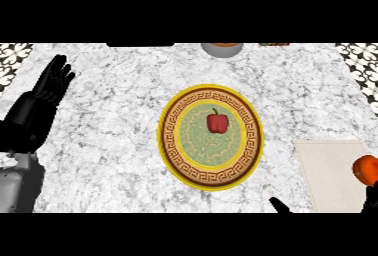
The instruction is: Pick the bell pepper from the placemat and place it in the plate
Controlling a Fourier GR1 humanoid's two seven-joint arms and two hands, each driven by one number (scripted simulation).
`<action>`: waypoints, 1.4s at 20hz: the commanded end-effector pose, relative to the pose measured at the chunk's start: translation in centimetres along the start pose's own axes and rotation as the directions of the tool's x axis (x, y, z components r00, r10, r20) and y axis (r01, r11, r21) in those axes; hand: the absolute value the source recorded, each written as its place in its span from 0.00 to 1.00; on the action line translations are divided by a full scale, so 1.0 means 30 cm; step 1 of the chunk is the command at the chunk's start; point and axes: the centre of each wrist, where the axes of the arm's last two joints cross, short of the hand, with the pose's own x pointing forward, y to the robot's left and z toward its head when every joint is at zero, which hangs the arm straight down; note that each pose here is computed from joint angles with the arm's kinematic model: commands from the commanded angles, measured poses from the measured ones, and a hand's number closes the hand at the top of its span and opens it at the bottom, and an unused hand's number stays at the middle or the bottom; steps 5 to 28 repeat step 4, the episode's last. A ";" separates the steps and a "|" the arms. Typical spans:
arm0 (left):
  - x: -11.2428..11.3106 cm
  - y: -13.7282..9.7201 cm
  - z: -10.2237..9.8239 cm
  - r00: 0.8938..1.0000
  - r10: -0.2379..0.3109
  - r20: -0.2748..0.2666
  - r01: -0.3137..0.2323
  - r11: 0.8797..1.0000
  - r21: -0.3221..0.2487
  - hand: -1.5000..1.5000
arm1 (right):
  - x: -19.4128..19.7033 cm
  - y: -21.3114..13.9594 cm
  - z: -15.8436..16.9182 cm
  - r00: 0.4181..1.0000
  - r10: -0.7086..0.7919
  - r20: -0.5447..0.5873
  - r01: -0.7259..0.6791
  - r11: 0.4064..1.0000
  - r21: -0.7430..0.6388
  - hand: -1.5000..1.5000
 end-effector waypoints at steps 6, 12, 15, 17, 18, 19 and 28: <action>-0.020 -0.016 -0.014 1.000 -0.007 0.010 0.007 1.000 -0.005 0.50 | -0.057 -0.127 0.032 0.997 0.076 0.021 -0.075 0.996 -0.051 0.00; -0.020 -0.016 -0.014 1.000 -0.007 0.010 0.007 1.000 -0.005 0.50 | -0.057 -0.127 0.032 0.997 0.076 0.021 -0.075 0.996 -0.051 0.00; -0.020 -0.016 -0.014 1.000 -0.007 0.010 0.007 1.000 -0.005 0.50 | -0.057 -0.127 0.032 0.997 0.076 0.021 -0.075 0.996 -0.051 0.00; -0.020 -0.016 -0.014 1.000 -0.007 0.010 0.007 1.000 -0.005 0.50 | -0.057 -0.127 0.032 0.997 0.076 0.021 -0.075 0.996 -0.051 0.00; -0.020 -0.016 -0.014 1.000 -0.007 0.010 0.007 1.000 -0.005 0.50 | -0.057 -0.127 0.032 0.997 0.076 0.021 -0.075 0.996 -0.051 0.00; -0.020 -0.016 -0.014 1.000 -0.007 0.010 0.007 1.000 -0.005 0.50 | -0.057 -0.127 0.032 0.997 0.076 0.021 -0.075 0.996 -0.051 0.00; -0.020 -0.016 -0.014 1.000 -0.007 0.010 0.007 1.000 -0.005 0.50 | -0.057 -0.127 0.032 0.997 0.076 0.021 -0.075 0.996 -0.051 0.00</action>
